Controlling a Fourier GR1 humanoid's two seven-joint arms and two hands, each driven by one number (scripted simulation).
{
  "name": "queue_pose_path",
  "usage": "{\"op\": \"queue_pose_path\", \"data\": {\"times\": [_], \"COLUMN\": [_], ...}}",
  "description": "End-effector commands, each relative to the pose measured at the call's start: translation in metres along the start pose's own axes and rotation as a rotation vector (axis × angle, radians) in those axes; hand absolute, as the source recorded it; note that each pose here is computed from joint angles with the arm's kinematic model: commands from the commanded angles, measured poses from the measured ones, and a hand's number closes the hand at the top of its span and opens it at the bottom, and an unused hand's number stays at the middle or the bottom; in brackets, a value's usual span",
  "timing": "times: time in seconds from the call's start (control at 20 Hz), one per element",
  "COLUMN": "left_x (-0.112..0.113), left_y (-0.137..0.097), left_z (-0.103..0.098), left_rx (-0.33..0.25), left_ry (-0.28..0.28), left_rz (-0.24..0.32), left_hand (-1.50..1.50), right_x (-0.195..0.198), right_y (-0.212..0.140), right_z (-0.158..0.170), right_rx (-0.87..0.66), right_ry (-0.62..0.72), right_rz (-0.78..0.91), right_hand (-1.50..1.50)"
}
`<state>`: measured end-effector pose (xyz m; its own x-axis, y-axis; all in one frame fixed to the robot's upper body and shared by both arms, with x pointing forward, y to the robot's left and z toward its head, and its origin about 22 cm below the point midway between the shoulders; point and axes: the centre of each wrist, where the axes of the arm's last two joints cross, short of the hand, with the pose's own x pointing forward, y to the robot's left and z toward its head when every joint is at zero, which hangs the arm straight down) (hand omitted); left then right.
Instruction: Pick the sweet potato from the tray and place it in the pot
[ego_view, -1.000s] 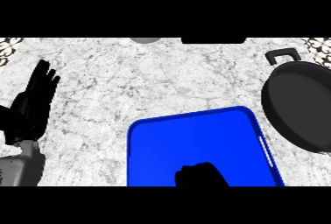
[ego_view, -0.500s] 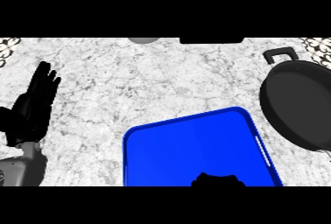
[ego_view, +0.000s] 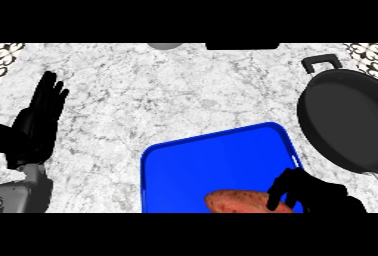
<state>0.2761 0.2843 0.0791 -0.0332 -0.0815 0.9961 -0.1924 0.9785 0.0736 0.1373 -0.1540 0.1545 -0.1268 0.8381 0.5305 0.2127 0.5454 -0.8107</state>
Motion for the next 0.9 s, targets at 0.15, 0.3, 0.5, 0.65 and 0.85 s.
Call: {"op": "queue_pose_path", "data": {"times": [0.15,0.3,0.5,0.65,0.85], "left_x": [-0.005,0.000,0.003,-0.001,-0.004], "left_y": [0.008,0.008,-0.009,-0.003,-0.004], "left_z": [-0.007,-0.003,0.002,0.000,-0.008], "left_rx": [-0.015,-0.006,-0.027,-0.018,0.003], "left_ry": [0.002,-0.001,-0.004,-0.011,-0.001], "left_rz": [0.002,0.003,0.007,0.010,0.005], "left_hand": [0.00,0.00,0.00,0.00,0.00], "right_x": [-0.020,-0.027,-0.055,-0.076,-0.114], "right_y": [-0.064,-0.067,-0.072,-0.060,-0.085], "right_z": [0.003,-0.010,-0.034,-0.053,-0.080], "right_rx": [-0.197,-0.209,-0.238,-0.218,-0.273], "right_ry": [0.026,0.058,0.098,0.153,0.144], "right_rz": [-0.054,-0.104,-0.086,-0.175,-0.285], "right_hand": [1.50,1.50,1.50,1.50,1.50]}}
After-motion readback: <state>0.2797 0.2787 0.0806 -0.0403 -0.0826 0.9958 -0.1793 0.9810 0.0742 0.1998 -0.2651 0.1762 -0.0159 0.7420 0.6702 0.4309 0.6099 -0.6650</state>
